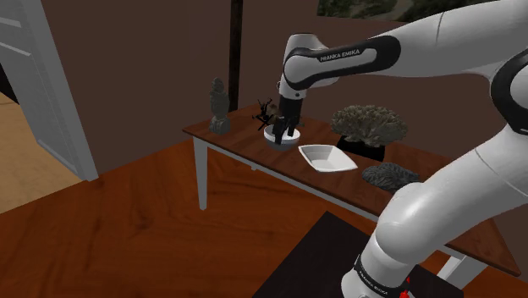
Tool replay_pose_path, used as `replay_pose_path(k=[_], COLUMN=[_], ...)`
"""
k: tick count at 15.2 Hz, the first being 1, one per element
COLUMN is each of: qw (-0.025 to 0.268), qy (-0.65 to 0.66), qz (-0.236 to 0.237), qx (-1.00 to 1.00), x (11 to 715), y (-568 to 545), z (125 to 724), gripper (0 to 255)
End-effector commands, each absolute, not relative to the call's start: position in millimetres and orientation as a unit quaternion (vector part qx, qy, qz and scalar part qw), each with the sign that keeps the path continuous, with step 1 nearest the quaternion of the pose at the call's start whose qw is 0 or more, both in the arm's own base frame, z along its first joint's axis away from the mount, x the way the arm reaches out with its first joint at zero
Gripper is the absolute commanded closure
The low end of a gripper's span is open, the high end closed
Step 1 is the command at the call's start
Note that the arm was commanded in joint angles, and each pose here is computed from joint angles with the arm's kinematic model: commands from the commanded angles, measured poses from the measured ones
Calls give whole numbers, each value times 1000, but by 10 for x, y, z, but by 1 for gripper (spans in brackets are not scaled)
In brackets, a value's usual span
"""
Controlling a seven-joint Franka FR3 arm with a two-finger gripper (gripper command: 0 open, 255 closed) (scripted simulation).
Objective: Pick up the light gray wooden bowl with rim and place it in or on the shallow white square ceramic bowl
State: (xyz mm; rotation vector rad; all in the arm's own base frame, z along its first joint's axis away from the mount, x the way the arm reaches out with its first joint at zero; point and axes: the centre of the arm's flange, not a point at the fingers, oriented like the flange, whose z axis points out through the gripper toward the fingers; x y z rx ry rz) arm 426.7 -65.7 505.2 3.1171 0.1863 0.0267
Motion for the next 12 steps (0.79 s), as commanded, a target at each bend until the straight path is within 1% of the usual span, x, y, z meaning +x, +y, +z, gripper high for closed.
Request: replay_pose_path(k=[1,12], qw=[15,45], qy=[60,61], qz=[11,21], qx=[998,997], x=[4436,5366], y=[-833,-1710], z=[4969,4473], gripper=[0,0])
